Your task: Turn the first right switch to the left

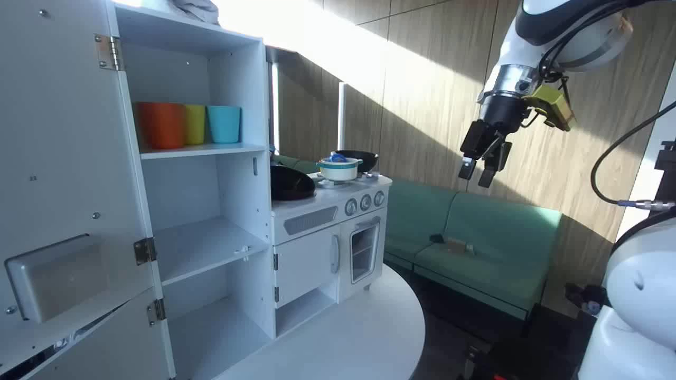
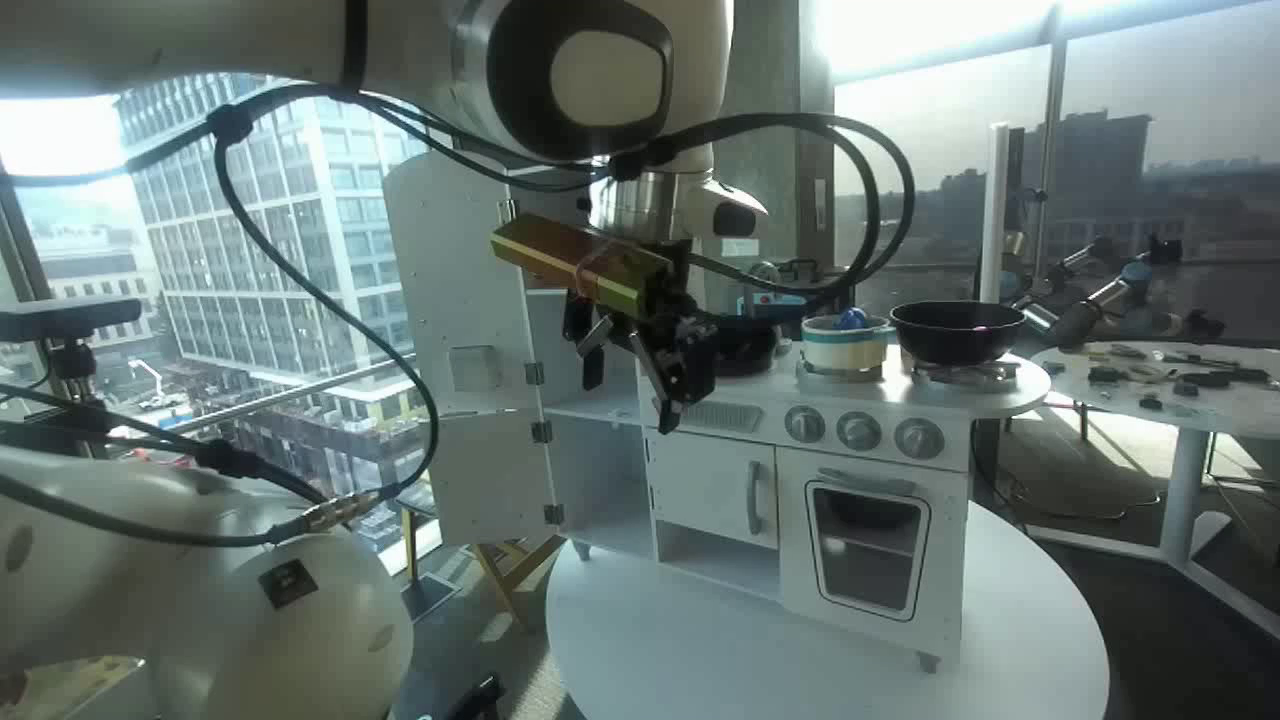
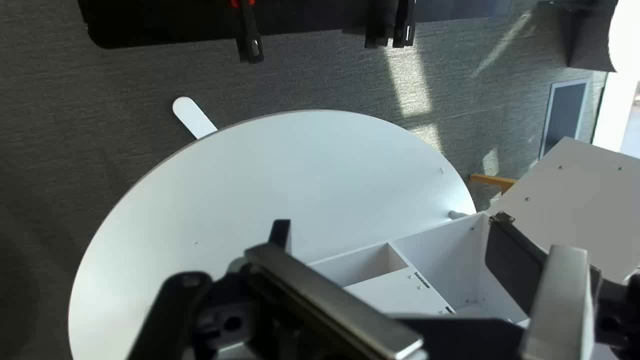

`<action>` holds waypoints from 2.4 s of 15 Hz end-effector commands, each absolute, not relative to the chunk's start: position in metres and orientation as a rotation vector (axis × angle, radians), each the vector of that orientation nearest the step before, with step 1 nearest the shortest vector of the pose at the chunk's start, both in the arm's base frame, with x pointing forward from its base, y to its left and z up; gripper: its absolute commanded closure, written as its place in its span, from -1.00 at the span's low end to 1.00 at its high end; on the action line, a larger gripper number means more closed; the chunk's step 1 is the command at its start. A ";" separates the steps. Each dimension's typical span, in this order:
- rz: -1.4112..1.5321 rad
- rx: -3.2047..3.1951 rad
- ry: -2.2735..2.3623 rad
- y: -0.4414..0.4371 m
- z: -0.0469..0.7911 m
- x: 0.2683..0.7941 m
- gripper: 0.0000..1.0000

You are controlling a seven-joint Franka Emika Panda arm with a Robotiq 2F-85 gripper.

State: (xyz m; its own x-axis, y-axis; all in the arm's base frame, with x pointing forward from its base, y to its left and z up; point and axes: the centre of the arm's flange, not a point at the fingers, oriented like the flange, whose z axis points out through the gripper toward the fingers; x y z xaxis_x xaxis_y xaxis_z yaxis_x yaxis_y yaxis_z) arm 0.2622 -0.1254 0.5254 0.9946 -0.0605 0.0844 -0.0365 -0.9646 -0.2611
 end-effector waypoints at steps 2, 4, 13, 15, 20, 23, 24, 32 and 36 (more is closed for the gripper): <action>-0.138 -2.876 0.071 -0.126 0.527 0.262 -1.00; -0.140 -2.876 0.071 -0.126 0.527 0.262 -1.00; -0.173 -2.835 -0.033 -0.166 0.494 0.314 -1.00; -0.235 -2.810 -0.038 -0.186 0.479 0.341 -1.00; -0.366 -2.728 -0.036 -0.213 0.440 0.397 -1.00; -0.403 -2.669 -0.005 -0.220 0.424 0.411 -1.00; -0.417 -2.667 -0.003 -0.217 0.422 0.410 -1.00; -0.465 -2.722 0.057 -0.262 0.406 0.483 -1.00; -0.562 -2.728 0.103 -0.287 0.390 0.532 -1.00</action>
State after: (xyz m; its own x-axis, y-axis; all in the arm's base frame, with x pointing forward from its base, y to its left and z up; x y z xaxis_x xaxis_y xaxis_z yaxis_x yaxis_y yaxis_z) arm 0.4767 -0.2552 0.4052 0.9314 -0.1316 0.3395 0.0068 -0.9260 -0.3775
